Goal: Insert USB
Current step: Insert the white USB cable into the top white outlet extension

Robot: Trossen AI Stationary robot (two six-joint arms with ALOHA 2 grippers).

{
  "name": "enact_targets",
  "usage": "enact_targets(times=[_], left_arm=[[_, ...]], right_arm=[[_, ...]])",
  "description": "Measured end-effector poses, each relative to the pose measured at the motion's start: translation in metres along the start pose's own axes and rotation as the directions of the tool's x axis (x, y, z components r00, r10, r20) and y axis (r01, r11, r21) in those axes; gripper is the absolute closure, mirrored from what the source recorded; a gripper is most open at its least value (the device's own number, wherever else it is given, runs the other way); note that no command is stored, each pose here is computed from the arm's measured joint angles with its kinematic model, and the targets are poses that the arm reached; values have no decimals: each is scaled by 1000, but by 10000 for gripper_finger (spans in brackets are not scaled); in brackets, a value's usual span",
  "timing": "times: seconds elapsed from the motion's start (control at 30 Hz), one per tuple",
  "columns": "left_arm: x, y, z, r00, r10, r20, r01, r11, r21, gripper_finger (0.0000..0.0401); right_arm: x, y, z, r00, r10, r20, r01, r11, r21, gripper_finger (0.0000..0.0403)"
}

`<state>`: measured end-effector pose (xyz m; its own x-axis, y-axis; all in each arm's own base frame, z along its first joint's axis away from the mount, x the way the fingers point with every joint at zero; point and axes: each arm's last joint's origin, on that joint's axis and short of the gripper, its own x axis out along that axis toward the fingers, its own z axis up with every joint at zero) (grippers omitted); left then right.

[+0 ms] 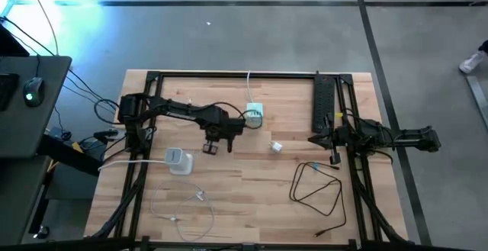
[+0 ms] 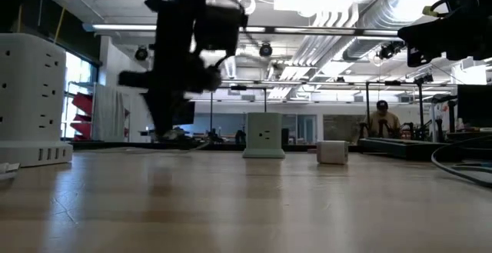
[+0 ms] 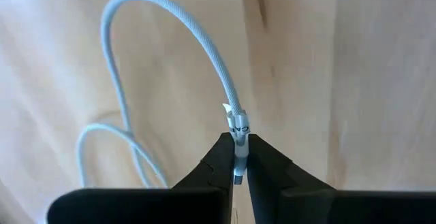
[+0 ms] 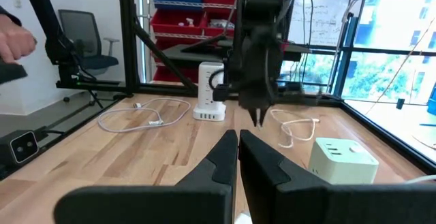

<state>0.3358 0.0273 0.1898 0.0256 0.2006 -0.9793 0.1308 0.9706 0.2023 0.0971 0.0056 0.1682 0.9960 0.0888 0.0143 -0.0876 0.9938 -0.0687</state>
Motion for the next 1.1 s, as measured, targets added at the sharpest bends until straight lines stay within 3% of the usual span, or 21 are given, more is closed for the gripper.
enact_targets(times=[0.17, 0.27, 0.43, 0.67, 0.9, 0.97, 1.03, 1.1], left_arm=[[-31, 4, 0, 951, -8, 310, 46, 992, -115, 399], [-47, 3, -10, 875, -7, 483, 92, 984, -154, 400], [-56, -10, -28, 697, -9, 717, 209, 959, -191, 401], [-47, -44, -39, 466, -7, 885, 305, 940, -153, 401], [-46, -67, -40, 325, 1, 946, 317, 942, -110, 401], [-49, -70, -39, 293, -2, 956, 316, 944, -95, 401], [-51, -74, -39, 277, -13, 961, 304, 950, -75, 401], [-52, -77, -39, 273, -17, 962, 293, 954, -66, 401]], right_arm=[[0, 0, 0, 1000, 0, 0, 0, 1000, 0, 403], [0, 0, 0, 1000, 0, 0, 0, 1000, 0, 403], [0, 0, 0, 1000, 0, 0, 0, 1000, 0, 403], [0, 0, 0, 1000, 0, 0, 0, 1000, 0, 403], [0, -2, 2, 999, -47, 26, 47, 999, -20, 403], [0, -2, 5, 997, -49, 54, 47, 998, 38, 403], [0, -2, 7, 996, -45, 77, 31, 984, 177, 403], [0, -3, 12, 990, -72, 122, 23, 933, 359, 403]])
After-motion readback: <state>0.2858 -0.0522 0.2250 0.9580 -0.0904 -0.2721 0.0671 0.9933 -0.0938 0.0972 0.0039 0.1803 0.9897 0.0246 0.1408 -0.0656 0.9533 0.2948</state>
